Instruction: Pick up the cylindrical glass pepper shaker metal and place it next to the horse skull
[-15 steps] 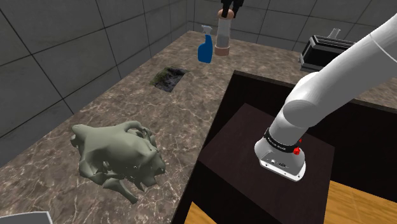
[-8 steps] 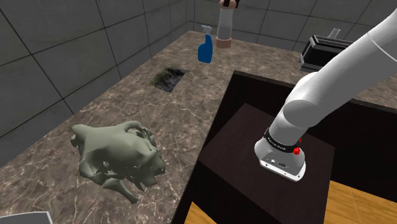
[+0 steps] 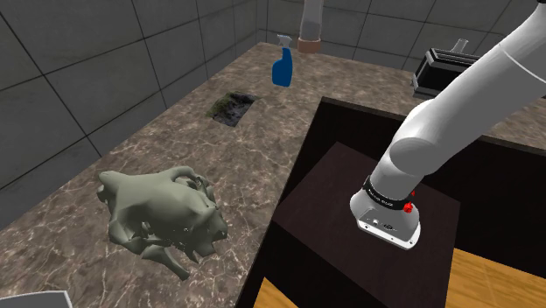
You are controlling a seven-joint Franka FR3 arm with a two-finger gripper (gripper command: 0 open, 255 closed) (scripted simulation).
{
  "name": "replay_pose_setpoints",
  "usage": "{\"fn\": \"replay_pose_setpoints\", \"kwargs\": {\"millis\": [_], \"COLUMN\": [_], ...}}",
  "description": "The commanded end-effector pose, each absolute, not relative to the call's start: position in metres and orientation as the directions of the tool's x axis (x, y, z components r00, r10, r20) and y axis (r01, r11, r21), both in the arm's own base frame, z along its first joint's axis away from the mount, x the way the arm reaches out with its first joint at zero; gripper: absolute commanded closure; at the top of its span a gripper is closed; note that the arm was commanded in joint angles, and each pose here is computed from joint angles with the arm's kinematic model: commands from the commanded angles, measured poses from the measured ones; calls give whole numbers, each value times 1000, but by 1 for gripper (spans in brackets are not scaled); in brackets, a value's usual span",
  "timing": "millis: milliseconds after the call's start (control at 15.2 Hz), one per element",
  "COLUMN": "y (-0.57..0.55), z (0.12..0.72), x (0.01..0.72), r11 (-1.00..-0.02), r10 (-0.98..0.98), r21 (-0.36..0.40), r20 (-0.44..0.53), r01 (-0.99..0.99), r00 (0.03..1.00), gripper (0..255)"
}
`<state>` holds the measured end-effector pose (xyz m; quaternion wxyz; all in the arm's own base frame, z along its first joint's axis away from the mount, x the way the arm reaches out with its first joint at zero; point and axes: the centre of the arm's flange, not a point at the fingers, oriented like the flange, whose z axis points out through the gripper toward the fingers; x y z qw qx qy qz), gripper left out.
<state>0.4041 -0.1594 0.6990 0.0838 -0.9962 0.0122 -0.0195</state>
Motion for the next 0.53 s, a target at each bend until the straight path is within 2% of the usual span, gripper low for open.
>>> {"fn": "replay_pose_setpoints", "kwargs": {"millis": [0, 462], "y": [-159, -108], "z": [711, 722], "x": [404, 391], "r11": [-986, -986], "r10": [-28, -28], "r21": [-167, -167], "r20": [37, 37], "r01": [-21, -21], "r00": [999, 999], "gripper": [255, 255]}}
